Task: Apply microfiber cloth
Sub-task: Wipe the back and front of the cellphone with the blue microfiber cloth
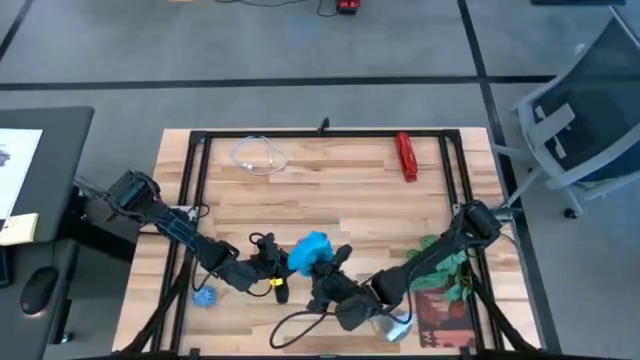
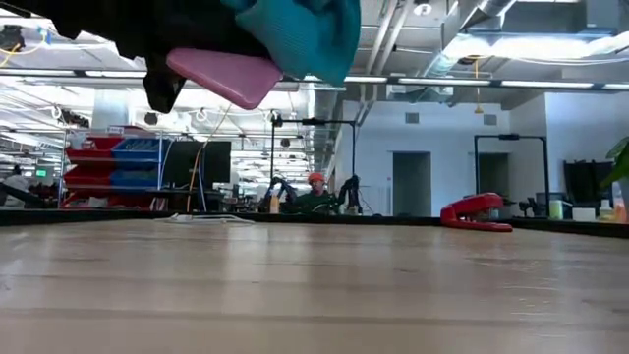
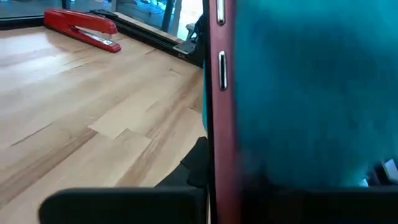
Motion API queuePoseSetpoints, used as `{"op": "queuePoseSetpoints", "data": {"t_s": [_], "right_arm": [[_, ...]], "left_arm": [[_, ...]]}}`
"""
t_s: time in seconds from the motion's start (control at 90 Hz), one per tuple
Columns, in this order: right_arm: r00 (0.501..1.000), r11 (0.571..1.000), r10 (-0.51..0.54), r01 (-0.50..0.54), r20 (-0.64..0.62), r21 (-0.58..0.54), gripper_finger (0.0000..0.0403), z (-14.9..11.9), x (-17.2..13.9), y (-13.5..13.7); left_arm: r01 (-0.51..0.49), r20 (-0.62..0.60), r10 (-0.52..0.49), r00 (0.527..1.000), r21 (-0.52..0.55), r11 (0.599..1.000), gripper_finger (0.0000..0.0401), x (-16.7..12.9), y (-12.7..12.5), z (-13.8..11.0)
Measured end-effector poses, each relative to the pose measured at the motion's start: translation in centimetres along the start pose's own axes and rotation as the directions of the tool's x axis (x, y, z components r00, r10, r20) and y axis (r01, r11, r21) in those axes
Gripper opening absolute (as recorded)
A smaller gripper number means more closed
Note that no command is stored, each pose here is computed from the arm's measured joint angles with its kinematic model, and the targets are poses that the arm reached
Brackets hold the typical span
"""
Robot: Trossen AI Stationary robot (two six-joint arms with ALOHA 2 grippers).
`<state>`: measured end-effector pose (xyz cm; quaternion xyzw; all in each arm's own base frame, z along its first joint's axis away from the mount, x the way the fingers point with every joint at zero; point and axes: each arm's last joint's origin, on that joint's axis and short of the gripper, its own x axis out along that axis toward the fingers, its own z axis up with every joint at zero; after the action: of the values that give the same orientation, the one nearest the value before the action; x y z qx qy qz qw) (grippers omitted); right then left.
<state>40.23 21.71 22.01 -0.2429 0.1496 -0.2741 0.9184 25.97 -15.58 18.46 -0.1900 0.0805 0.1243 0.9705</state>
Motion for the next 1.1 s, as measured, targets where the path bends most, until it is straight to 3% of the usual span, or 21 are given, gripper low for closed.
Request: {"op": "queuePoseSetpoints", "data": {"t_s": [0.133, 0.3, 0.356, 0.467, 0.633, 0.767, 1.1], "right_arm": [[1.000, 0.999, -0.005, 0.005, 0.002, -0.033, 0.0001, 0.1, -0.1, -0.1], [0.957, 0.954, -0.285, 0.277, -0.060, -0.116, 0.0002, 1.3, -0.6, -1.4], [0.941, 0.938, -0.330, 0.318, -0.072, -0.140, 0.0002, 1.9, -0.7, -1.7], [0.961, 0.957, -0.273, 0.267, -0.050, -0.111, 0.0002, 2.7, -0.8, -1.9], [0.996, 0.996, -0.087, 0.087, -0.013, -0.038, 0.0002, 2.3, -0.6, -1.2], [0.998, 0.999, 0.054, -0.054, -0.037, 0.001, 0.0002, 1.4, -0.3, -0.8], [0.995, 0.998, -0.069, 0.069, -0.069, -0.002, 0.0002, 0.6, -2.4, -0.2]], "left_arm": [[0.020, -0.010, -0.020, 1.000, 0.017, 1.000, 0.0011, 0.0, -0.1, 0.0], [0.031, 0.007, -0.031, 1.000, -0.003, 1.000, 0.0011, -0.1, -0.3, 0.2], [0.032, 0.008, -0.032, 0.999, -0.003, 0.999, 0.0011, -0.1, -0.3, 0.3], [0.050, 0.011, -0.050, 0.999, -0.001, 0.999, 0.0011, -0.1, -0.5, 0.3], [0.062, -0.003, -0.062, 0.998, 0.013, 0.998, 0.0011, -0.2, -0.5, 0.2], [0.068, -0.005, -0.068, 0.998, 0.029, 0.997, 0.0011, -0.2, -0.5, 0.2], [0.027, 0.050, -0.027, 0.998, 0.003, 1.000, 0.0011, -0.3, -0.5, 0.8]]}}
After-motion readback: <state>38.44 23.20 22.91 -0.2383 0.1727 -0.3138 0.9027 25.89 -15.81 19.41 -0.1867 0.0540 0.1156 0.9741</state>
